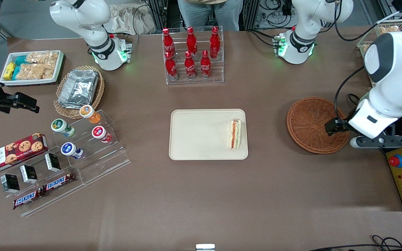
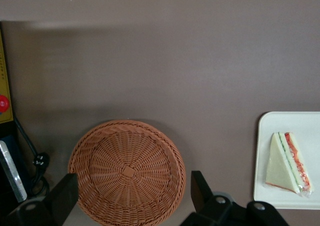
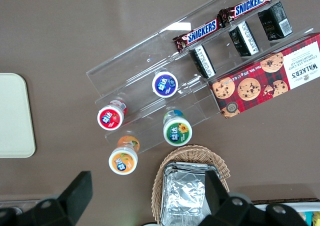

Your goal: Place sandwich from basket to tray

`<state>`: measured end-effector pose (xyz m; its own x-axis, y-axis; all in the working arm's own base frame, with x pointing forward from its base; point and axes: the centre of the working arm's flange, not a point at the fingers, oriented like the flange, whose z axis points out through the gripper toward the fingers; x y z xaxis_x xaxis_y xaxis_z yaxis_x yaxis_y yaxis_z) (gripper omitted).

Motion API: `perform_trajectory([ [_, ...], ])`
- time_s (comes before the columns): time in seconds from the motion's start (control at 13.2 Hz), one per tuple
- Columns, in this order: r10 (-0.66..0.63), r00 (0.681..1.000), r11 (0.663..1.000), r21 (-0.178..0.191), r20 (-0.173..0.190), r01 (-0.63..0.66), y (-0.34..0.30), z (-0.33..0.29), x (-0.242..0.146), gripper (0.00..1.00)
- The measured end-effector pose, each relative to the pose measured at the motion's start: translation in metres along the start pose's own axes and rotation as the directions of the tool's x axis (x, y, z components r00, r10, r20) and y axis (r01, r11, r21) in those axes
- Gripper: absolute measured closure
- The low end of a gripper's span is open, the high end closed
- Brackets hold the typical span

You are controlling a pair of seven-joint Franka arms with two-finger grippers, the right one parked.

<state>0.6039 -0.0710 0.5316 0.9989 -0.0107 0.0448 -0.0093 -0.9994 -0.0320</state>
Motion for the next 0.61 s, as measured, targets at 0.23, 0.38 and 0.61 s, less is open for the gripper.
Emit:
perform_trajectory([
  [0.23, 0.018, 0.999, 1.000, -0.004, -0.035, -0.018, 0.010, -0.036, 0.003, 0.00],
  [0.38, 0.022, 0.998, 1.000, -0.007, -0.061, -0.022, 0.013, -0.053, 0.004, 0.00],
  [0.61, 0.013, 0.998, 1.000, -0.019, -0.062, -0.014, 0.009, -0.056, 0.005, 0.00],
])
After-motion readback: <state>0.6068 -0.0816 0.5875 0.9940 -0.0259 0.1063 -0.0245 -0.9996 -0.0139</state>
